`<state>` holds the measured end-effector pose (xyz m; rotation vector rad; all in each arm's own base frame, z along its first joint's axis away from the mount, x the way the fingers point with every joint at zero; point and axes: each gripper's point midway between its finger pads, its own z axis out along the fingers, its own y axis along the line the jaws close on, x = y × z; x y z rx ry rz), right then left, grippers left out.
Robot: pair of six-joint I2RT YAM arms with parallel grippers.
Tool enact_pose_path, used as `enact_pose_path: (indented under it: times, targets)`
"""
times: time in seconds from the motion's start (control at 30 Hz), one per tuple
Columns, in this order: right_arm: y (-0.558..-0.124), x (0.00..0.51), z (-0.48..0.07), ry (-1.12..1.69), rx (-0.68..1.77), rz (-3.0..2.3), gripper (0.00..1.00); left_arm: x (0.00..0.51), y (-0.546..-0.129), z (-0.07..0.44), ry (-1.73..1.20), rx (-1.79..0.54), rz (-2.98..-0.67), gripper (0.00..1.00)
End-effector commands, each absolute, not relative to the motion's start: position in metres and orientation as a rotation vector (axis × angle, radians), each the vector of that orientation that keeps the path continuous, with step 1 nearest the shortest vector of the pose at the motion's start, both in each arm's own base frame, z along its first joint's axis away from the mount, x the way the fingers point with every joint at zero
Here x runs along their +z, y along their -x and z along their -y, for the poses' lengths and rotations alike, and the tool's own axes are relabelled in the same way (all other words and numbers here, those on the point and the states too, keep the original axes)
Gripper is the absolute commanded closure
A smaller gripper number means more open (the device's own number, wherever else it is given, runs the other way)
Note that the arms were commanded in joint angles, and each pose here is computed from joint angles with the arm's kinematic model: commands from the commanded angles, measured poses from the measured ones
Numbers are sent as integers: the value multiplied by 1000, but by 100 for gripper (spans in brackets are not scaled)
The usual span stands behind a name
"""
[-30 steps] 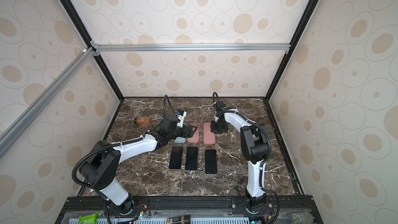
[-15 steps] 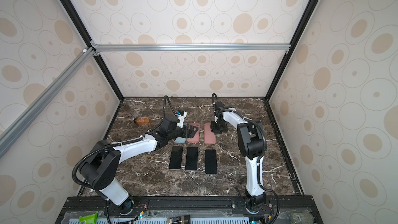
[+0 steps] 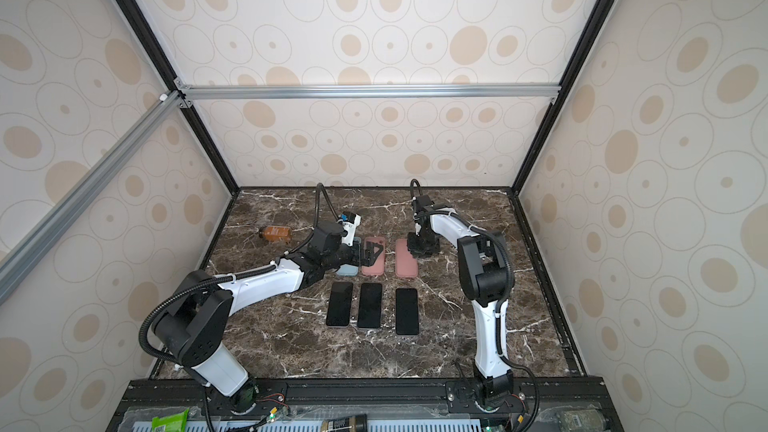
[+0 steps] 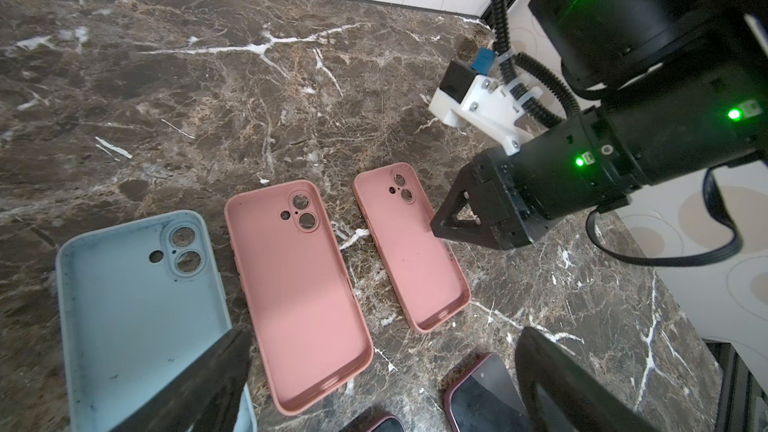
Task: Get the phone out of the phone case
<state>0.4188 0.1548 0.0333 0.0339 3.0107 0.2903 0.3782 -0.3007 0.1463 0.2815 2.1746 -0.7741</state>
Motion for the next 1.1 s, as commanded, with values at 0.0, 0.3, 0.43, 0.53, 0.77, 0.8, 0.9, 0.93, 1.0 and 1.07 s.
enact_pose_path:
  times: [0.0,0.3,0.43,0.53,0.77,0.8,0.9,0.93,1.0,1.07]
  targets:
    - [-426,53,-156,-23,315,-2972,72,179,-383,299,-285,-788,-2082,1]
    - [-413,148,-160,38,469,-2724,36,262,-381,263,-262,-629,-1852,1]
    - [-398,179,-162,114,542,-2579,18,291,-375,231,-188,-509,-1720,1]
    - [-390,195,-157,155,540,-2414,8,298,-369,194,-64,-390,-1651,1]
    - [-376,217,-119,69,426,-2137,8,290,-346,141,15,-242,-1525,1]
    - [-375,218,-113,49,399,-2112,8,285,-343,134,24,-214,-1516,1]
    - [-374,216,-96,59,284,-2041,1,273,-332,111,36,-136,-1451,1]
    - [-375,210,-87,40,226,-2037,1,264,-329,103,38,-104,-1436,1]
    - [-377,201,-68,-23,114,-2051,1,253,-323,83,83,-63,-1402,1]
    - [-378,190,-58,-36,67,-2082,1,241,-320,67,95,-16,-1397,1]
